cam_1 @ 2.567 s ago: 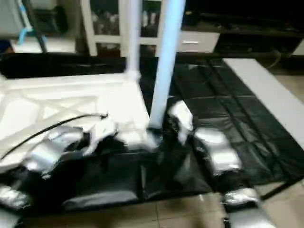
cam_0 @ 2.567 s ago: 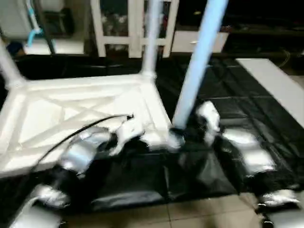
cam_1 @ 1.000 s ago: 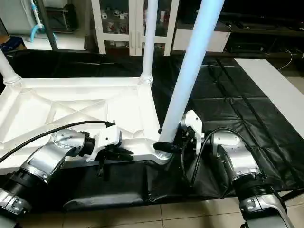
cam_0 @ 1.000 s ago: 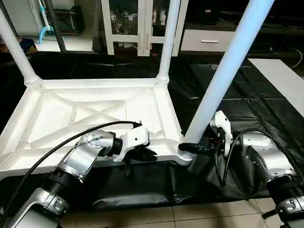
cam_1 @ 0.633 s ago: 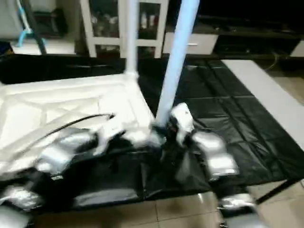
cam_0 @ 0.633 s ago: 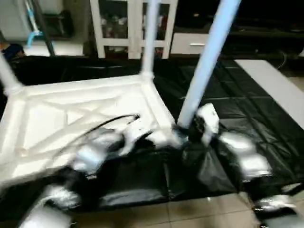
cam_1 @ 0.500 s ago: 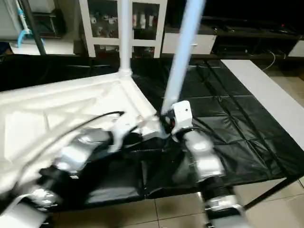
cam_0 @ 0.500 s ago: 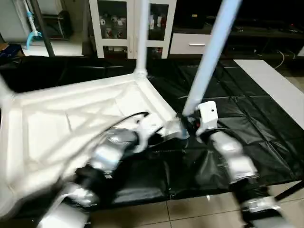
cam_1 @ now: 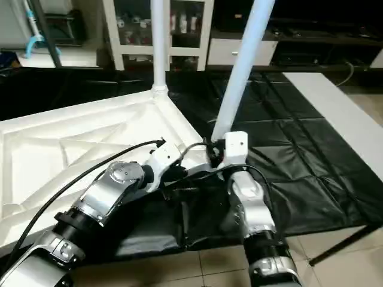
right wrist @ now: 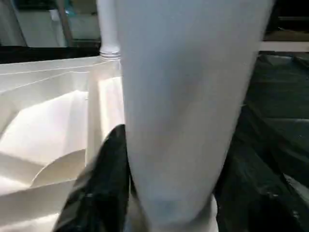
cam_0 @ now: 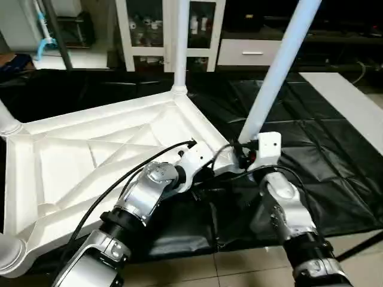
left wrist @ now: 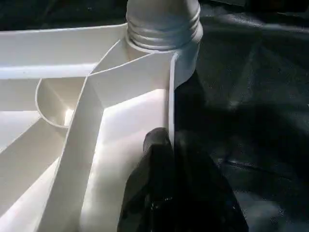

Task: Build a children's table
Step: Rotate leg to tighten

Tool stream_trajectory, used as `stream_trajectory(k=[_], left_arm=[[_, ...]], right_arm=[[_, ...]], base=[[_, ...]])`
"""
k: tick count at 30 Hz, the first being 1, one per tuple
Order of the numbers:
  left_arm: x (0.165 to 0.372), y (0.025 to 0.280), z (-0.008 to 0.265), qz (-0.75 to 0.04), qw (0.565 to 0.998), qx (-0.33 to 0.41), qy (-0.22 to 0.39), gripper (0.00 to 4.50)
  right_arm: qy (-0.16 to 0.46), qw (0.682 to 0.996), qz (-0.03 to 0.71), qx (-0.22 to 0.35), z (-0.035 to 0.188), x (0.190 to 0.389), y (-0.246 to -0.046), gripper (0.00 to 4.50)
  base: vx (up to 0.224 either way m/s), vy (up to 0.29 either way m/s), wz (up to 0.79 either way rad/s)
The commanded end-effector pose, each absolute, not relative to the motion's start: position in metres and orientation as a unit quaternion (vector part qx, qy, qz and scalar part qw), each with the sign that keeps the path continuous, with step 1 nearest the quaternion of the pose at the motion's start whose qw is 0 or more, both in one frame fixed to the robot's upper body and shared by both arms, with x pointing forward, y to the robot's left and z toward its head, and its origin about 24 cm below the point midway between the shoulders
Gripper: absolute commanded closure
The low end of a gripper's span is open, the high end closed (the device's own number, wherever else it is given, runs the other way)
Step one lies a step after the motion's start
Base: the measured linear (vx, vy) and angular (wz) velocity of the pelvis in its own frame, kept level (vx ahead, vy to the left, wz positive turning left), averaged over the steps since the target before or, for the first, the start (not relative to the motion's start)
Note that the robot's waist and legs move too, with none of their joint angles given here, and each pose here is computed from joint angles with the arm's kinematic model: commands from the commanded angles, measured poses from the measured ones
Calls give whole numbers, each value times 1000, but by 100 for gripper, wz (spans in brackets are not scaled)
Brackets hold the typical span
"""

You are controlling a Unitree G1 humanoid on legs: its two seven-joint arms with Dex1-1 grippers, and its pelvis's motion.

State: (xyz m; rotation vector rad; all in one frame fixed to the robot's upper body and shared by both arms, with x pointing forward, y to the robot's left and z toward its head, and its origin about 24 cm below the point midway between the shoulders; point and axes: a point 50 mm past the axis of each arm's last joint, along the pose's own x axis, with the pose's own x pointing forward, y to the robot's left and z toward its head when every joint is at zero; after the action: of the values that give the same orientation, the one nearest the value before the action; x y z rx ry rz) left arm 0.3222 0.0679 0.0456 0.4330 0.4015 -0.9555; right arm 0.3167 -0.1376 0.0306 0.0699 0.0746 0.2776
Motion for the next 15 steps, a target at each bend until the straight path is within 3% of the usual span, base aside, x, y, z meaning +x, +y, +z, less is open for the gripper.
stream_trajectory(k=[1,7,10,15], left_arm=[[324,88,42,-439,849,228,185,450],[323,92,40,-461,832,252,178,450],[324,80,45,-518,796,281,140,450],[327,62,55,-567,760,305,93,450]], right_arm=[[28,990,134,24,31,309,-152,172],[19,985,171,-20,32,290,-155,117],[62,973,217,-39,16,265,-148,117],[96,968,231,-30,8,253,-145,117]], base=[[0,0,0],[0,0,0],[0,0,0],[0,0,0]])
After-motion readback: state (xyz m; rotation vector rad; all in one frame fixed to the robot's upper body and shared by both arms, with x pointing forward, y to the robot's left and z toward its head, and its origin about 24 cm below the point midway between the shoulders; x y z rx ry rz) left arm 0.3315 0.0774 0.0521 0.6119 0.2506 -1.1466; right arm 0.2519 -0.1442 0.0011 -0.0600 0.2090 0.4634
